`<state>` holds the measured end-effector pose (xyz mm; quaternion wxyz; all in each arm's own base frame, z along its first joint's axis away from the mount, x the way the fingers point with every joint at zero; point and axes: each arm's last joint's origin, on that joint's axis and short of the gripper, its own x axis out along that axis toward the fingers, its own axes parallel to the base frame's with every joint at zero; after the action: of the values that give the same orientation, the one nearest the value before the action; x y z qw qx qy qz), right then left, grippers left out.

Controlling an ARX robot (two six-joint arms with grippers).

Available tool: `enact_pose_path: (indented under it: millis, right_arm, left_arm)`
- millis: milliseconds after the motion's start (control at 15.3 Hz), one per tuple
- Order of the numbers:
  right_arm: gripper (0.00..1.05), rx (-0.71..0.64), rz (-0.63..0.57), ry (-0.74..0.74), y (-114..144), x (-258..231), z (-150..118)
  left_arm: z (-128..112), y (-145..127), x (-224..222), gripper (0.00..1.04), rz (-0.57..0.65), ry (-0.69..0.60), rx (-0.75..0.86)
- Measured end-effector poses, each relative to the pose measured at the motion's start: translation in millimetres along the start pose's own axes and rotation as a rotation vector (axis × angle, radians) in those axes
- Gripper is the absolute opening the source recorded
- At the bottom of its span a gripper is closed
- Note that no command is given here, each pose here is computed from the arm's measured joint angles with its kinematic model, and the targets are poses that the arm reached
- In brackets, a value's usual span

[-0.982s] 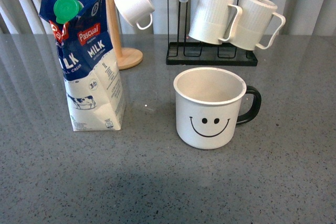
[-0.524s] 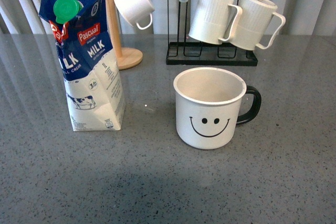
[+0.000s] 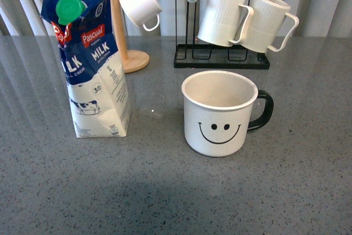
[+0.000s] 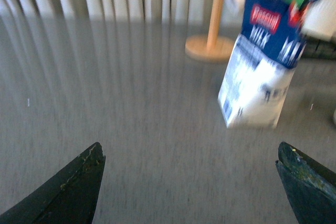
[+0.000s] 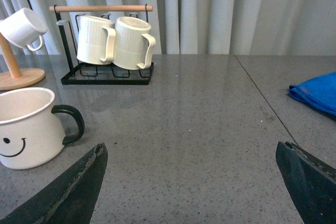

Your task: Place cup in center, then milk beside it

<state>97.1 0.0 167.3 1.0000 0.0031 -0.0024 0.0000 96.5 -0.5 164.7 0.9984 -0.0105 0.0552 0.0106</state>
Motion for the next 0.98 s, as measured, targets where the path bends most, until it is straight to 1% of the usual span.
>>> enact_pose_path:
  millis: [65,131,196,262,327,458,524,589,720,785,982]
  right_arm:
    - [0.98,0.000,0.000,0.000,0.0,0.0,0.0]
    - [0.98,0.000,0.000,0.000,0.0,0.0,0.0]
    - [0.98,0.000,0.000,0.001,0.0,0.0,-0.1]
    - [0.98,0.000,0.000,0.000,0.0,0.0,0.0]
    - [0.98,0.000,0.000,0.000,0.0,0.0,0.0]
    - [0.98,0.000,0.000,0.000,0.0,0.0,0.0]
    - [0.98,0.000,0.000,0.000,0.0,0.0,0.0]
    - [0.98,0.000,0.000,0.000,0.0,0.0,0.0]
    - [0.98,0.000,0.000,0.000,0.0,0.0,0.0]
    - [0.98,0.000,0.000,0.000,0.0,0.0,0.0]
    - [0.98,0.000,0.000,0.000,0.0,0.0,0.0]
  left_arm:
    - [2.5,-2.8,2.0,0.98,0.019,0.148,0.008]
    - [7.3,-5.9,1.9,0.98,0.008,0.146,0.007]
    - [17.9,-9.0,1.1,0.98,-0.016,0.099,0.002]
    - [36.2,-13.3,2.9,0.98,-0.043,0.030,-0.011]
    - [50.3,-18.0,10.7,0.98,-0.071,-0.008,-0.024]
    - [66.5,-32.1,42.2,0.98,-0.131,-0.019,-0.047]
    - [78.3,-40.5,60.2,0.98,-0.157,-0.032,-0.065]
    - [93.2,-54.9,87.7,0.98,-0.192,-0.029,-0.087]
    - [92.7,-73.0,122.1,0.98,-0.216,0.048,-0.093]
    - [89.7,-80.5,139.0,0.98,-0.206,0.092,-0.090]
    - [82.4,-91.9,169.6,0.98,-0.134,0.149,-0.080]
